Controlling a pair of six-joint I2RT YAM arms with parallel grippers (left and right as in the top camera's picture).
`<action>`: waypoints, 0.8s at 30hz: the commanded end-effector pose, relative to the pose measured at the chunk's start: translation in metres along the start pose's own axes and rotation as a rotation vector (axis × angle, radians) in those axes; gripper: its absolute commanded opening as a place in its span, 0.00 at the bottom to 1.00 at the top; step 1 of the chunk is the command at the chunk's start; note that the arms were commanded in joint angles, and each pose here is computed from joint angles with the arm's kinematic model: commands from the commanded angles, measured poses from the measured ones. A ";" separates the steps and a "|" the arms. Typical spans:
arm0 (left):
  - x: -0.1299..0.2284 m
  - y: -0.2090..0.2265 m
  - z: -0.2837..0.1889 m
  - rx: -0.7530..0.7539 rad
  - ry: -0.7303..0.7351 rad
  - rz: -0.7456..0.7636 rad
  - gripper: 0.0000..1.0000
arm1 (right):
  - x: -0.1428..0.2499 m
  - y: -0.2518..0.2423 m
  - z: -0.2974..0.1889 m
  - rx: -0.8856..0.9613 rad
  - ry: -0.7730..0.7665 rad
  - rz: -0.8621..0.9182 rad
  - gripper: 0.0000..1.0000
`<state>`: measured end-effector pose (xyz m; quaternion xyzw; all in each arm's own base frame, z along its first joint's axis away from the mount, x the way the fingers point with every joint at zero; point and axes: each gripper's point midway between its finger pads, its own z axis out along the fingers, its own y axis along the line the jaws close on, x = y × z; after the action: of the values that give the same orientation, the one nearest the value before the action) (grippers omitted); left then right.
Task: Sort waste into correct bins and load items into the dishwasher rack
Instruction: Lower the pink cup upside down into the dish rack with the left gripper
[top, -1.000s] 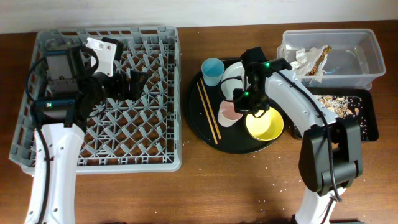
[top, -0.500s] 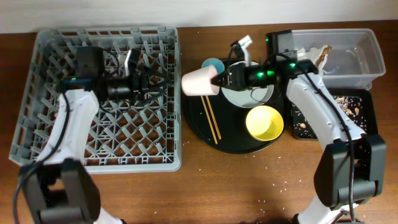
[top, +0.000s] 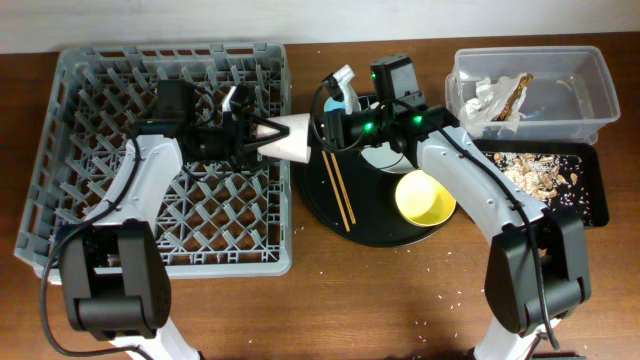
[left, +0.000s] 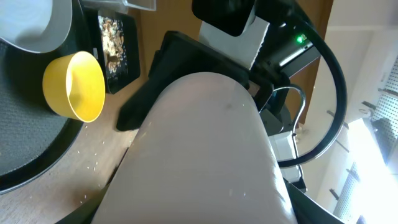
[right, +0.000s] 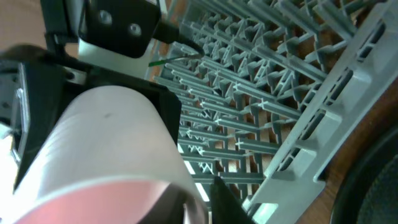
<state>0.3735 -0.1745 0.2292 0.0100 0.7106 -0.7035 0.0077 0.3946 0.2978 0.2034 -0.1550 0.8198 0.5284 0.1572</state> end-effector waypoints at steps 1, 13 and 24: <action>0.000 -0.003 0.000 0.011 0.003 0.015 0.55 | -0.001 -0.015 0.003 0.043 -0.007 0.017 0.62; 0.056 0.023 -0.097 -1.425 -0.391 0.217 0.51 | 0.036 -0.135 -0.093 0.501 0.032 0.263 0.83; 0.061 0.141 -0.115 -1.789 -0.119 -0.073 0.71 | 0.044 -0.134 -0.093 0.503 0.060 0.275 0.82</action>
<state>0.3156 -0.0609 0.0971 -0.0547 0.9930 0.0983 0.0353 0.4029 0.1555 0.1155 -0.0042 0.9409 0.3255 0.0933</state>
